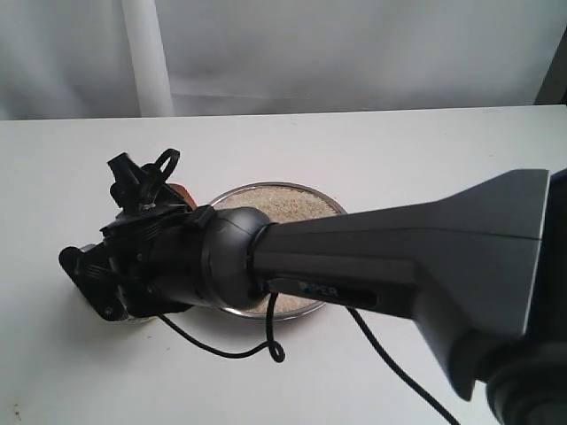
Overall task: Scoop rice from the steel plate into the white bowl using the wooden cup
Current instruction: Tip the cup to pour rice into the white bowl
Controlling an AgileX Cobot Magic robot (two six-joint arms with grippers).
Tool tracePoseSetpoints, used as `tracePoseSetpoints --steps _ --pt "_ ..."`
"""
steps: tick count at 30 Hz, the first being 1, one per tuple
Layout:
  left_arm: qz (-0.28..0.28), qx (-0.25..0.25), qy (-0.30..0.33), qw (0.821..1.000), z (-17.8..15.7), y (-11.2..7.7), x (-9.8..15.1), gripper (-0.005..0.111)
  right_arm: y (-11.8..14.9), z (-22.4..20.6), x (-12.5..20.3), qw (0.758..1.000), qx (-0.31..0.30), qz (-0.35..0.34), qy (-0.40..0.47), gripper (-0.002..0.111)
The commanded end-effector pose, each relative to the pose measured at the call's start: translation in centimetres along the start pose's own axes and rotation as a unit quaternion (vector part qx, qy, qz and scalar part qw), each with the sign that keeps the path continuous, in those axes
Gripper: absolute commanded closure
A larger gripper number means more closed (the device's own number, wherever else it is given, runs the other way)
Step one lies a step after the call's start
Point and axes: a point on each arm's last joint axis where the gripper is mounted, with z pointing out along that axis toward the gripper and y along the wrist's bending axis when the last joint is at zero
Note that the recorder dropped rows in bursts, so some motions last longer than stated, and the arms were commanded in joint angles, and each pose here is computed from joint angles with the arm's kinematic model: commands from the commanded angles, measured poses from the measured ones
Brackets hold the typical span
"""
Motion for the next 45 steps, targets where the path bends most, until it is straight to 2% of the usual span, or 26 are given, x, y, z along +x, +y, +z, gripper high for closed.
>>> tracePoseSetpoints --steps 1,22,29,45 --pt "-0.005 0.003 -0.005 1.0 0.0 0.0 -0.1 0.107 -1.0 -0.6 -0.1 0.999 0.036 -0.04 0.012 0.108" --pt "-0.003 0.003 -0.005 1.0 0.0 0.0 -0.1 0.107 -1.9 -1.3 -0.8 0.989 0.091 -0.113 0.022 0.108" --pt "-0.003 0.003 -0.005 1.0 0.0 0.0 -0.1 0.107 -2.0 -1.3 -0.9 0.98 0.113 -0.154 0.057 0.108" --pt "-0.005 0.003 -0.005 1.0 0.0 0.0 -0.1 0.107 -2.1 -1.5 -1.0 0.977 0.121 -0.164 0.064 0.108"
